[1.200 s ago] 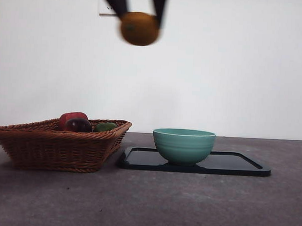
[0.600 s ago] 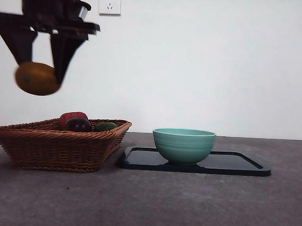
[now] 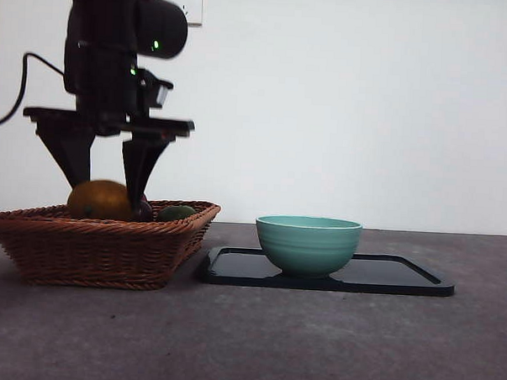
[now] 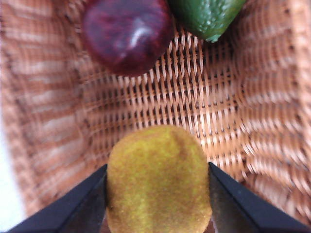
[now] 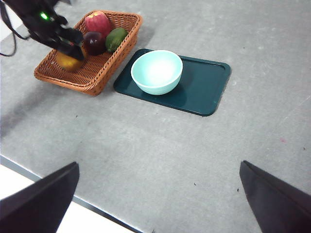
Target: Pick up the wifruite, put it on the bowl, pick up the plate, put it on desk
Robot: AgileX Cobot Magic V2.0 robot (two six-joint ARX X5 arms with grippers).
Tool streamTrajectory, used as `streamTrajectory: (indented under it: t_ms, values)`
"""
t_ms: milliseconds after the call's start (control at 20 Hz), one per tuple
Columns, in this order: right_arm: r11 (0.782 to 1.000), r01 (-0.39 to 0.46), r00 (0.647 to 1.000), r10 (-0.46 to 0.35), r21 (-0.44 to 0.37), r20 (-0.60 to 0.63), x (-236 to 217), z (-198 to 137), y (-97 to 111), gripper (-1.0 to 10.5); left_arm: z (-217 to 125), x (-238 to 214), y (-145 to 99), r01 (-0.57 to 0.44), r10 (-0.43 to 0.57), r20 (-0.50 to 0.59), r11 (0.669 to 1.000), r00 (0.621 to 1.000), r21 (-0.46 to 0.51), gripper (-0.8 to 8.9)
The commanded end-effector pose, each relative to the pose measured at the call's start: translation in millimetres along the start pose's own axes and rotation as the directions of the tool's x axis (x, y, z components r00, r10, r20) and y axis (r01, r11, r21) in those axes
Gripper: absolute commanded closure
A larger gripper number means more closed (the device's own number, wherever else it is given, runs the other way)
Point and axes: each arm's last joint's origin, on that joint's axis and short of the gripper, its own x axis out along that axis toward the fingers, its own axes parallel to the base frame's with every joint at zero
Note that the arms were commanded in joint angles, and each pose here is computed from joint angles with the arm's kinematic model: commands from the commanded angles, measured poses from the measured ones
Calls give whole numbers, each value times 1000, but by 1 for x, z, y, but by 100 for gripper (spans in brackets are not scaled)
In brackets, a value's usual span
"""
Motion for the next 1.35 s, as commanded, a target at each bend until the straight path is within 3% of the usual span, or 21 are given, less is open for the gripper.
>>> streamTrajectory:
  t_ms: [50, 250, 750, 1000, 1200, 1350]
  values:
    - [1000, 5, 998, -4, 18, -64, -2, -6, 0, 367, 4, 15, -6, 3, -2, -22, 1000, 1000, 14, 628]
    - [1000, 5, 998, -4, 18, -64, -2, -6, 0, 367, 9, 24, -11, 80, -80, -6, 997, 997, -23, 627]
    - [1000, 5, 998, -3, 19, -65, -2, -6, 0, 367, 10, 34, -13, 73, -76, -21, 993, 997, -95, 539]
    - [1000, 2, 998, -1, 19, -65, -2, -6, 0, 367, 10, 33, -13, 71, -74, -31, 993, 997, -91, 279]
    - [1000, 2, 998, -1, 19, -65, -2, -6, 0, 367, 17, 4, -11, 88, -90, -37, 994, 995, -58, 278]
    - [1000, 2, 998, -1, 19, -65, -2, -6, 0, 367, 17, -40, -4, 102, -102, 20, 995, 995, -20, 279]
